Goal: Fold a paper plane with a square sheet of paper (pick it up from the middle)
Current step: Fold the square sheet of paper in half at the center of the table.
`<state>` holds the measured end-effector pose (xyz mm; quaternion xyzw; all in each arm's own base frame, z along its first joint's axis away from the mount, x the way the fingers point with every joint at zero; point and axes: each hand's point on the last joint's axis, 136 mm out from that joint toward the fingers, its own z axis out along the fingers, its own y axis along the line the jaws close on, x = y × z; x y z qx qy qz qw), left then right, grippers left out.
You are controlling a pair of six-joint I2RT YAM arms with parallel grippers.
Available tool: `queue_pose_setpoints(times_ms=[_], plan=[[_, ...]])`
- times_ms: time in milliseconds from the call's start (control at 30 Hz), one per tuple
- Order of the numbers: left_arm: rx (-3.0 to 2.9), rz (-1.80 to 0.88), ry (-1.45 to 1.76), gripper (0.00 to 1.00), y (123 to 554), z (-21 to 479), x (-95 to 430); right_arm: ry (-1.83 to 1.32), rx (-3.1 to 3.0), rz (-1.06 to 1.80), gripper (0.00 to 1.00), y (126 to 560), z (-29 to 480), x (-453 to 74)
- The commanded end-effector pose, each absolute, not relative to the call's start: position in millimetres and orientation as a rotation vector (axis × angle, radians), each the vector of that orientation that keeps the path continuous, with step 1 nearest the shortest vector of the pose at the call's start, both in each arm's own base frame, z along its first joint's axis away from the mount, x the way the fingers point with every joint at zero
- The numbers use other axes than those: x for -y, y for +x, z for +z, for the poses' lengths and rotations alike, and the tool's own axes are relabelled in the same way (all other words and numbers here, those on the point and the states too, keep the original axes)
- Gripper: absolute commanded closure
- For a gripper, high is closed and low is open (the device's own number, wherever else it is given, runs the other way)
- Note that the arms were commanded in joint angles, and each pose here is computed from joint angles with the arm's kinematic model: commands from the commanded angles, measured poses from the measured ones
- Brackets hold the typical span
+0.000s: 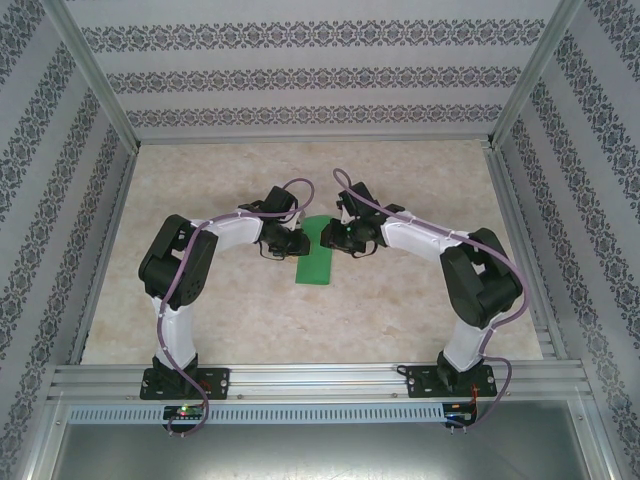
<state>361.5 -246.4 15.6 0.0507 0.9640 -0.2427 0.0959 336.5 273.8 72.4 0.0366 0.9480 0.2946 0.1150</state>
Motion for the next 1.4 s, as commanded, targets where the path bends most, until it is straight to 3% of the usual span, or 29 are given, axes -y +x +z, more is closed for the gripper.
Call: queue_pose_setpoints(times_ms=[0, 800, 1133, 1367], plan=[[-3.093, -0.374, 0.14, 0.74, 320.5, -54.9, 201.3, 0.145, -2.764, 0.997, 0.75, 339.1, 68.8, -286.4], [-3.123, -0.217, 0.186, 0.74, 314.3, -64.7, 184.7, 0.176, -2.894, 0.837, 0.8, 342.7, -6.0, -253.0], [-3.133, -0.203, 0.203, 0.74, 312.0, -66.1, 184.7, 0.178, -2.762, 1.019, 0.82, 356.7, 35.8, -269.4], [-3.132, -0.167, 0.222, 0.74, 312.8, -65.3, 183.9, 0.208, -2.768, 1.006, 0.85, 373.8, 26.2, -271.2]])
